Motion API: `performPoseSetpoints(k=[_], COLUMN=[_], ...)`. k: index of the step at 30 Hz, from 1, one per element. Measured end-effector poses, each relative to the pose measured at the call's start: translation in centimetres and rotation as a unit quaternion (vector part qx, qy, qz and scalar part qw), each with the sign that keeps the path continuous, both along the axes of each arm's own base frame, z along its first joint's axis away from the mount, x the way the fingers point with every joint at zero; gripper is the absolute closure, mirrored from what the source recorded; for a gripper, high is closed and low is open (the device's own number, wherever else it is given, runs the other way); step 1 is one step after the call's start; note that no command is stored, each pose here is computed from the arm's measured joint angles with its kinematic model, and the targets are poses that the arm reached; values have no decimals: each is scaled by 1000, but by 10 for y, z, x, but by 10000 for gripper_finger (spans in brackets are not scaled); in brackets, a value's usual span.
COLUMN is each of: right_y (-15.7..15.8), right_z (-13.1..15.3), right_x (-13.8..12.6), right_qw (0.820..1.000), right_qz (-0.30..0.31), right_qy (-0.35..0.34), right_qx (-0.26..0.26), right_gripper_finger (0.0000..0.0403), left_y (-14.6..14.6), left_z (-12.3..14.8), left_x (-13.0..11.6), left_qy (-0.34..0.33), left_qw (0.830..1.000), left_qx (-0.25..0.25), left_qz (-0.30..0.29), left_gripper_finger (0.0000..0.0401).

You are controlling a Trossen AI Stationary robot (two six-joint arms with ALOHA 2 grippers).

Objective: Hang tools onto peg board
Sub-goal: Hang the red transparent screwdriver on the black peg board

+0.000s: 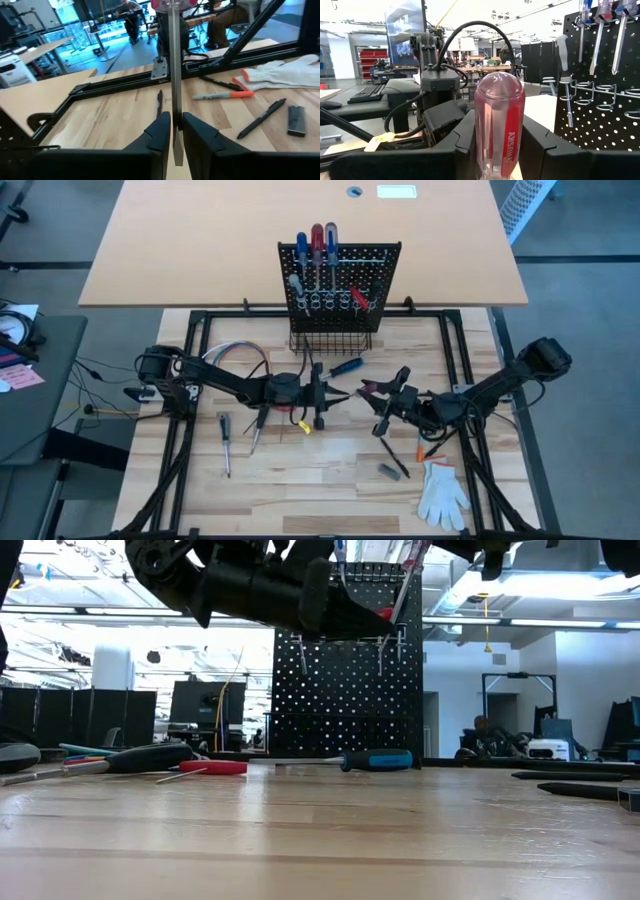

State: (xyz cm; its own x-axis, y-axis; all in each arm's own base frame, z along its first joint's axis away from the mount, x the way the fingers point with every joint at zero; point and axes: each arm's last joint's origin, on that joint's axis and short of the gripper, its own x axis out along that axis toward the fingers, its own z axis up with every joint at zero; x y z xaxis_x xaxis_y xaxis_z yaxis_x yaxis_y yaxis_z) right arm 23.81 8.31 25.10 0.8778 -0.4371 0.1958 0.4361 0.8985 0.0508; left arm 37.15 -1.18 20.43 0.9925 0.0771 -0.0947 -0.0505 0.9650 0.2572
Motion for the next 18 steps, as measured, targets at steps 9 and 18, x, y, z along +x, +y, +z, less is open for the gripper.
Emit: performPoseSetpoints(k=[9,18], right_y=[0,0], right_z=[0,0], right_x=[0,0], right_qw=[1000,1000], right_qz=[1,1], right_qy=[-1,0], right_qx=[1,0], right_gripper_finger=[310,310], left_y=[0,0], left_z=[0,4], left_x=[0,6], left_qy=[-1,26], left_qw=[1000,1000], left_qx=[-2,-1], left_qz=[-4,-4], left_gripper_finger=[302,294])
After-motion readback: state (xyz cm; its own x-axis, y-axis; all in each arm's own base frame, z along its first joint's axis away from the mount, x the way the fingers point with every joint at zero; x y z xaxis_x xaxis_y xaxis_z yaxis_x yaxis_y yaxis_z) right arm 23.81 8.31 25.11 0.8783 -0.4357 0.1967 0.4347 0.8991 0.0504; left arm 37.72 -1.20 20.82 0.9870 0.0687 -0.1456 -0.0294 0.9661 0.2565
